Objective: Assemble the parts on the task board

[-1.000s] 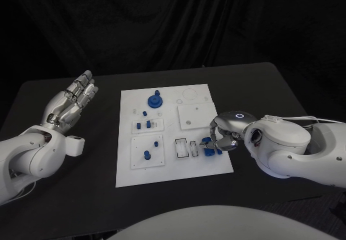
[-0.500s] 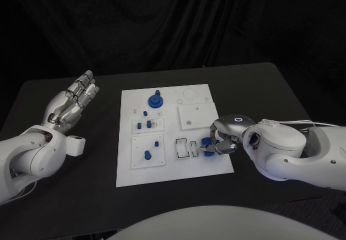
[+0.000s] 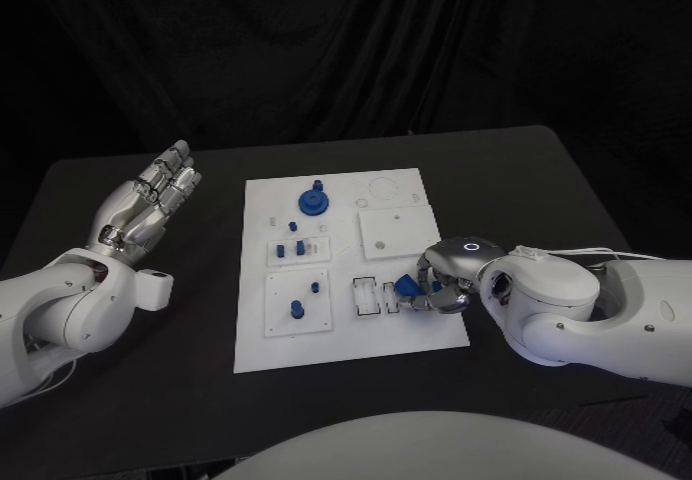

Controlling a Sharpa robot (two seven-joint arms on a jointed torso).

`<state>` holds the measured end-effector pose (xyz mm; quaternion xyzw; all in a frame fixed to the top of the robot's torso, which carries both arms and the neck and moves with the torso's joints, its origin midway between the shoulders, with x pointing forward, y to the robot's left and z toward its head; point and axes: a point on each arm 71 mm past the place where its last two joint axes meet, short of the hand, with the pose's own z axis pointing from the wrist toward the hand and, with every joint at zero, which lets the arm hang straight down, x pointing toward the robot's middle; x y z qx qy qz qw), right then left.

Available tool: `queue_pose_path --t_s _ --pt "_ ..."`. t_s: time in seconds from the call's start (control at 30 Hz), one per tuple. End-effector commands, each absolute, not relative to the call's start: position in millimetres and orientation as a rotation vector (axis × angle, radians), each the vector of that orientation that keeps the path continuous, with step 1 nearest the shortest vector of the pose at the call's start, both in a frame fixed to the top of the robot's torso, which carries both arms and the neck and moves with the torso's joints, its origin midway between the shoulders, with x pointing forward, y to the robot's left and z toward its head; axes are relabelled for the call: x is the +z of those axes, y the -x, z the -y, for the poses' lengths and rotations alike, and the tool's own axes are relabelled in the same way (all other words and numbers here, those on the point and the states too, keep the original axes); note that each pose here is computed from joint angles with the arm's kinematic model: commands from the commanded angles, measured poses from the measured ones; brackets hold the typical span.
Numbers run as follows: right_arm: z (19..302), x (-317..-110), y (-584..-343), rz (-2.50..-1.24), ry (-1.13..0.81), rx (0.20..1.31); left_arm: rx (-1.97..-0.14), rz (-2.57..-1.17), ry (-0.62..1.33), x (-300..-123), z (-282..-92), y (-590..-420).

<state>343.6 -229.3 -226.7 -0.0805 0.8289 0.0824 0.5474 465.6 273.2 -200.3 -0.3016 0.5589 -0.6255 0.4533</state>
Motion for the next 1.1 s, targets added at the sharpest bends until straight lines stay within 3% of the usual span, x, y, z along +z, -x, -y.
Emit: queue_pose_path --t_s 0.03,0.67,1.1 --pt "229.1 -229.4 -344.4 -1.967 0.195 0.177 -1.598 -1.321 0.705 -195.7 -271.8 -464.0" --pt "219.4 -231.4 -349.5 -1.939 0.152 0.3 -1.6 -1.333 0.71 -197.0 -271.8 -464.6" --pt "220.9 -222.2 -342.3 -1.898 -0.174 0.521 -1.599 -1.34 0.715 -198.4 -272.5 -464.5"
